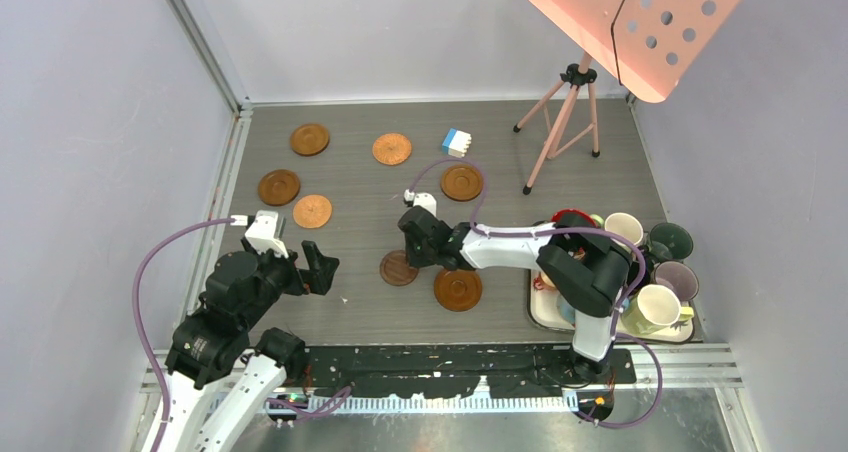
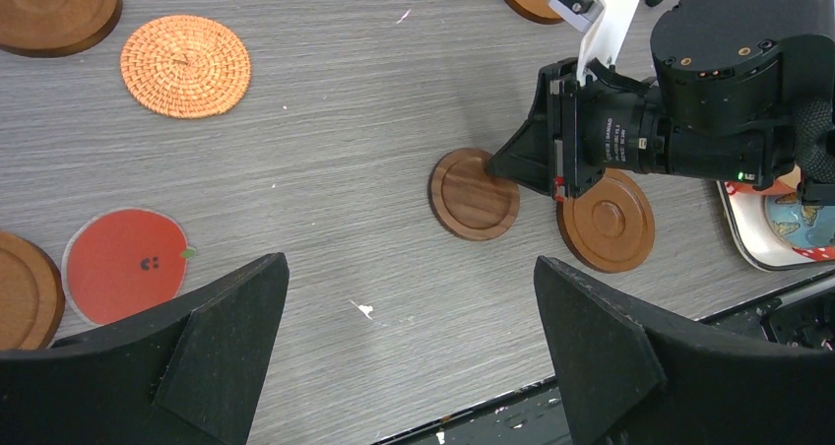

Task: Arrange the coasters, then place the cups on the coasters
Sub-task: Move the coaster to the center of the board.

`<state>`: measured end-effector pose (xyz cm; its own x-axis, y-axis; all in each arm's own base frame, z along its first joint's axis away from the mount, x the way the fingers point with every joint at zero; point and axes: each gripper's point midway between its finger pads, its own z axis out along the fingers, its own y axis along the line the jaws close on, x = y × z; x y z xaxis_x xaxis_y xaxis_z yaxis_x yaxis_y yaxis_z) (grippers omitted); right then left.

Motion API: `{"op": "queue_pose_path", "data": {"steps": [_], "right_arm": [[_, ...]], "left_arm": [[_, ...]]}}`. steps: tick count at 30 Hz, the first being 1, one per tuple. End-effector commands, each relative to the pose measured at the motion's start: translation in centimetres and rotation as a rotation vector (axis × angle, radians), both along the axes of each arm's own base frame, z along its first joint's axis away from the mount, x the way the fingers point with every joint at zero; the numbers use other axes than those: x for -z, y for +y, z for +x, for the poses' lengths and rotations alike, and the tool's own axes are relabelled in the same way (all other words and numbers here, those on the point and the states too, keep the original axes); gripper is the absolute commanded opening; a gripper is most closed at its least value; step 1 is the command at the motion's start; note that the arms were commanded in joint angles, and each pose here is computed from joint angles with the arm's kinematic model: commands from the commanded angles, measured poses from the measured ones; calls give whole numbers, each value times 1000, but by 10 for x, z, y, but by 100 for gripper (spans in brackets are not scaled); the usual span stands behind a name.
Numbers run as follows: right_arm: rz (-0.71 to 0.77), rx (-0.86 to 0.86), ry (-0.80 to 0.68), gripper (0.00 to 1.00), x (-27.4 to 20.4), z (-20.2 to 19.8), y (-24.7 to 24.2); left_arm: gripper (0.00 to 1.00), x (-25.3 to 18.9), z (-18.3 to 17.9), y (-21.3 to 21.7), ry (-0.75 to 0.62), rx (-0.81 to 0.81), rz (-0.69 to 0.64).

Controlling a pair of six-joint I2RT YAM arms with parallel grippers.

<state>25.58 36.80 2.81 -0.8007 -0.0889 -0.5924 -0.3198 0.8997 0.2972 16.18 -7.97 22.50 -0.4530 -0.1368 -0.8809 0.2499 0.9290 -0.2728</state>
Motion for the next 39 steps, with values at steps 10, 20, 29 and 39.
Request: {"op": "queue_pose_path", "data": {"steps": [10, 20, 29, 39], "right_arm": [[-106, 178, -82, 5, 5, 41, -71], [-183, 292, -93, 5, 7, 45, -140], [-231, 359, -95, 5, 6, 45, -162], [-217, 346, -129, 5, -13, 59, -153]], "left_arm": [[99, -2, 3, 0, -6, -7, -2], [100, 0, 4, -1, 6, -4, 1], [100, 1, 4, -1, 7, -7, 2], [100, 1, 4, -2, 9, -2, 2]]}}
